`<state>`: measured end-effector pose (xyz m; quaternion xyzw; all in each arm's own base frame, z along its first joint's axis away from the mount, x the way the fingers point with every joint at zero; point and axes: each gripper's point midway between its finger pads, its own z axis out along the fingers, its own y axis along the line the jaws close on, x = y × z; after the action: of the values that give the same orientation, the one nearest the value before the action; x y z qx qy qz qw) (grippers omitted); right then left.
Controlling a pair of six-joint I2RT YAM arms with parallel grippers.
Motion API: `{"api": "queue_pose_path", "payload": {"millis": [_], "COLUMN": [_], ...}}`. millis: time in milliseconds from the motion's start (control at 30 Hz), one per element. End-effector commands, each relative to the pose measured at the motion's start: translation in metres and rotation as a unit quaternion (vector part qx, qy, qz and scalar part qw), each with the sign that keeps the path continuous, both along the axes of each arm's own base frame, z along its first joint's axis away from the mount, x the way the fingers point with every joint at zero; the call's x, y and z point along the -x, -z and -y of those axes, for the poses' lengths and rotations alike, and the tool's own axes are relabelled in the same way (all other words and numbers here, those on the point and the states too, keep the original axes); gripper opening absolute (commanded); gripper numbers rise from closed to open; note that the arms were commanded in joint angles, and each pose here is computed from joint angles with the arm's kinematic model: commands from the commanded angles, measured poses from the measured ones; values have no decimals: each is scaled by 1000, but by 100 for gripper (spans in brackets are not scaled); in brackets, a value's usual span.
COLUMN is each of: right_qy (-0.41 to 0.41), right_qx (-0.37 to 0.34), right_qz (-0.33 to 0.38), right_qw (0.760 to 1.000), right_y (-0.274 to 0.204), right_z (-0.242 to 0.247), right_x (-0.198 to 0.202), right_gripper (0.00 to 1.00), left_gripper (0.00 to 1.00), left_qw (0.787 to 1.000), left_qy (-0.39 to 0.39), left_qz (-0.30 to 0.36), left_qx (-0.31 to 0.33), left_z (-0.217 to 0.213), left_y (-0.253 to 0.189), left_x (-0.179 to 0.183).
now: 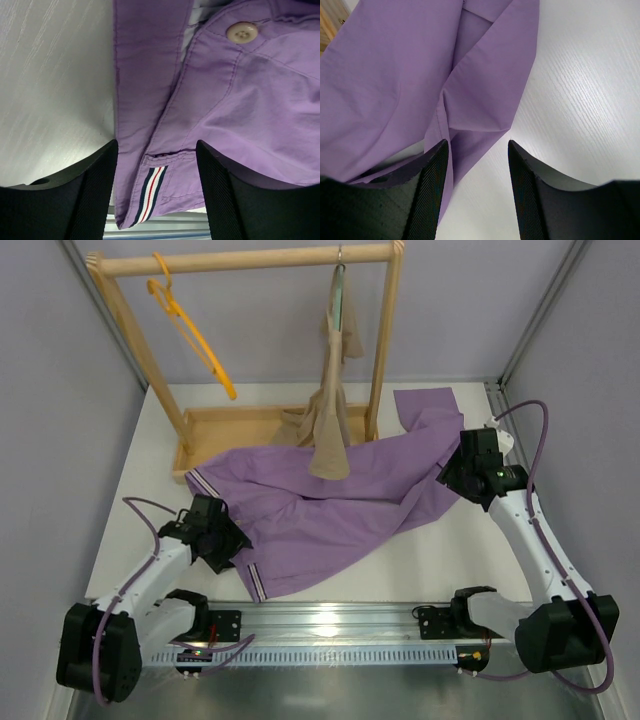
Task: Place the trousers on the hanger
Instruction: Fold the trousers
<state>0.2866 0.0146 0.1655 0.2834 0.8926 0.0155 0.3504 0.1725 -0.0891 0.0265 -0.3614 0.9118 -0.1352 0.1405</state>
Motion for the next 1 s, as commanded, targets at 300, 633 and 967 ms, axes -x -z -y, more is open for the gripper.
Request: {"api": "queue_pose_path", "payload": {"millis": [300,633,967], "right_qy": [-4,30,122], "right_qx": [-10,-13,-17], "right_qz": [23,11,-35], "right_qw": [1000,999,992], "right_y": [-8,-3,46], "right_z": [-3,2,34], "right_x": [-2,2,-4], "right_gripper": [54,55,55], "left_gripper": [12,0,0], "left_qw": [999,980,965], "left_qy": [-30,-68,-123], "left_qz": [-15,31,22], "left_qx": [-16,-184,-231], "left_z": [-5,-66,-118], "left_y": [20,-54,-79], "left_x": [-3,-32,-36]}}
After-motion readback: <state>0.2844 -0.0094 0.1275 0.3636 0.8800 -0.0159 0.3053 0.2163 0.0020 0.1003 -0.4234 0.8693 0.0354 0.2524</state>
